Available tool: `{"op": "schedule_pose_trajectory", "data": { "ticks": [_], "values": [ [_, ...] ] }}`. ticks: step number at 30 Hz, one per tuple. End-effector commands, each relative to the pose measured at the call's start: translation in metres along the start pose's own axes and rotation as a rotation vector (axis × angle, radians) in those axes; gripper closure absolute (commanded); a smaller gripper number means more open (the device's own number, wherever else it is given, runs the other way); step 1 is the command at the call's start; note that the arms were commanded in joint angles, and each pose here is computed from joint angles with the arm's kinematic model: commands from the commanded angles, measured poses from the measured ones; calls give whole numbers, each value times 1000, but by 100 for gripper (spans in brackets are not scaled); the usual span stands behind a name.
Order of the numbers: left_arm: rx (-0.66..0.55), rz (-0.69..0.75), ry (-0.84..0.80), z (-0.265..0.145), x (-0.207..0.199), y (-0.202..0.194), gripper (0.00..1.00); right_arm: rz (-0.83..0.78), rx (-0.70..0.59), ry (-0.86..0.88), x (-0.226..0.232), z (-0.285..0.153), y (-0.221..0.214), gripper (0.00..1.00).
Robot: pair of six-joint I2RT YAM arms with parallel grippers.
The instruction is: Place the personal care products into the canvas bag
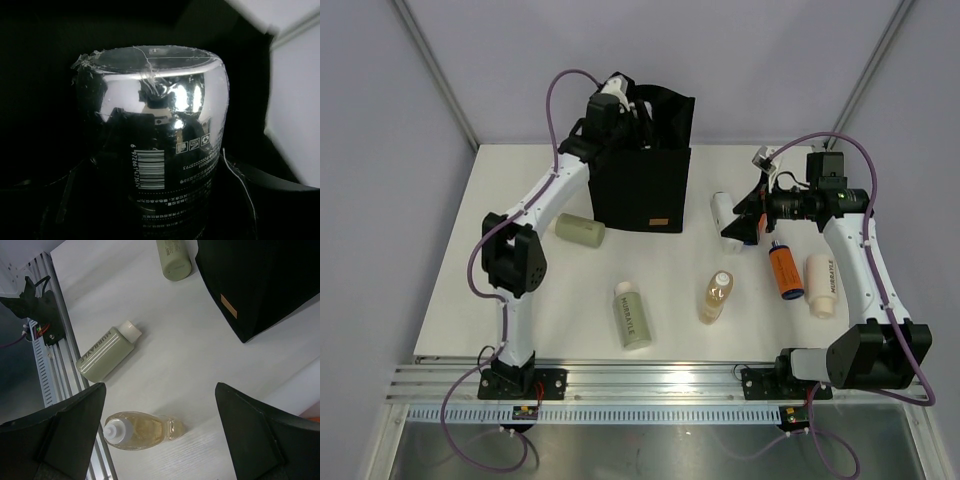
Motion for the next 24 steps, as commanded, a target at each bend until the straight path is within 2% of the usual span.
{"op": "schedule_pose_trajectory", "data": {
  "ticks": [1,2,4,5,7,12,18,21,24],
  "values": [
    [-230,143,-247,-64,-87,60,44,-47,4,24,-3,3,-1,1],
    [-222,157,-238,-64,-82,55,37,-56,8,26,-4,2,-1,0],
    [-180,173,-233,-62,-72,40,30,-54,20,29,-7,4,-5,1],
    [-183,184,-237,-67,-72,40,14,-60,28,27,-9,4,-7,0],
    [-167,191,-222,-66,-65,33,1,-60,52,55,-6,13,-12,0],
    [-157,209,-217,-72,-63,32,1,-36,83,48,-12,18,-18,1],
    [-177,235,-221,-87,-66,43,1,54,125,-68,-37,22,-25,1],
    [-192,256,-219,-102,-69,51,1,138,153,-168,-57,28,-31,0],
    [-216,284,-191,-126,-71,60,1,196,222,-346,-90,33,-40,1]
  ]
}}
Point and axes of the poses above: each gripper's point midway between its finger pads, its own z axis out along the fingers, its own x axis along the line the jaws close on, y = z × x, the point moved 2 cm from there along -z, back along the fingers, and after that the axes turned 13 degrees about -z, right-handed, at the moved point
